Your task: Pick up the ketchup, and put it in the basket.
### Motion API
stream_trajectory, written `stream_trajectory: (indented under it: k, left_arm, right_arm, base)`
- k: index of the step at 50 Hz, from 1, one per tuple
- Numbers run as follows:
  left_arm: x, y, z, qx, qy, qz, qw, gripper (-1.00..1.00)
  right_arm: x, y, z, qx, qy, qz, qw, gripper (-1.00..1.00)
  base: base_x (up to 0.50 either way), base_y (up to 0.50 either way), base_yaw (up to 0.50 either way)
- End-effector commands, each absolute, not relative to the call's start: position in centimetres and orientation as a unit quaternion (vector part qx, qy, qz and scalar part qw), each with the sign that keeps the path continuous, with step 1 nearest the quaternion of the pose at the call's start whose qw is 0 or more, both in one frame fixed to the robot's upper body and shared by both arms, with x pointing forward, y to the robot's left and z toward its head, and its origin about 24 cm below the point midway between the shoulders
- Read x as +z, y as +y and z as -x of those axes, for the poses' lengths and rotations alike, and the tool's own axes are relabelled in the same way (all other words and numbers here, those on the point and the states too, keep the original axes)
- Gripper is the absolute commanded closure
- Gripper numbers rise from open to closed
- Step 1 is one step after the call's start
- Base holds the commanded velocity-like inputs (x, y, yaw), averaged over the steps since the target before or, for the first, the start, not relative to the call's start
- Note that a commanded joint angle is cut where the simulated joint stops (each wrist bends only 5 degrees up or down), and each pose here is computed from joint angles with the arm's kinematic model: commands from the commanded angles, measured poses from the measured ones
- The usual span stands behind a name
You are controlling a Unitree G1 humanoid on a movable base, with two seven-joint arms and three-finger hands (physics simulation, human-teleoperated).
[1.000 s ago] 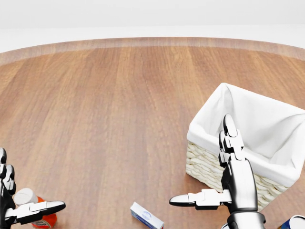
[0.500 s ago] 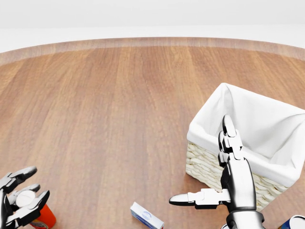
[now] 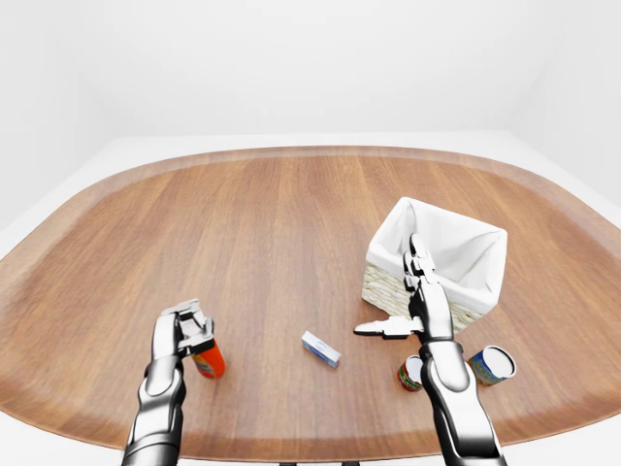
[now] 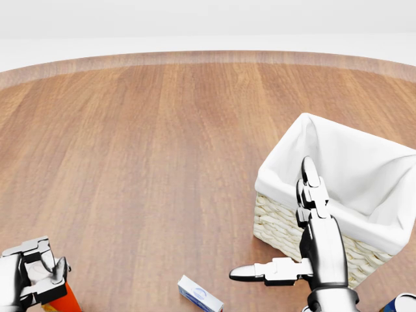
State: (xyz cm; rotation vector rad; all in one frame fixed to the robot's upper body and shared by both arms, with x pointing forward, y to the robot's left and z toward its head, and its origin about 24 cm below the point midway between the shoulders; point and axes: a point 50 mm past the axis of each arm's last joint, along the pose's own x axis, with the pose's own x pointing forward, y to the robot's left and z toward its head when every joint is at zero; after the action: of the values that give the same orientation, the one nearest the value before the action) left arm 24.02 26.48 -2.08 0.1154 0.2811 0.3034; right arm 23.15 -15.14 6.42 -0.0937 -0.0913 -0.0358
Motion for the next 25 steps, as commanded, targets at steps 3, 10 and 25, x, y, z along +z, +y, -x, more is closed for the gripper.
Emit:
stream_trajectory:
  k: [3,10,25]
  left_arm:
    - [1.4,24.3,-23.4,0.131,0.045,-0.033,0.99,1.0]
    - [5.3,22.4,-23.6,0.104,-0.044,-0.032,0.993,1.0]
    - [8.9,19.2,-24.3,0.064,-0.082,-0.01,0.995,1.0]
  right_arm:
    - [6.5,-15.1,-23.0,-0.017,-0.047,0.047,0.998,-1.0]
    - [6.5,-15.0,-23.0,-0.015,-0.047,0.047,0.998,-1.0]
    - [6.5,-14.8,-23.0,-0.009,-0.047,0.046,0.998,-1.0]
  base:
    - [0.0,0.0,0.0]
    - [0.0,0.0,0.0]
    - [0.0,0.0,0.0]
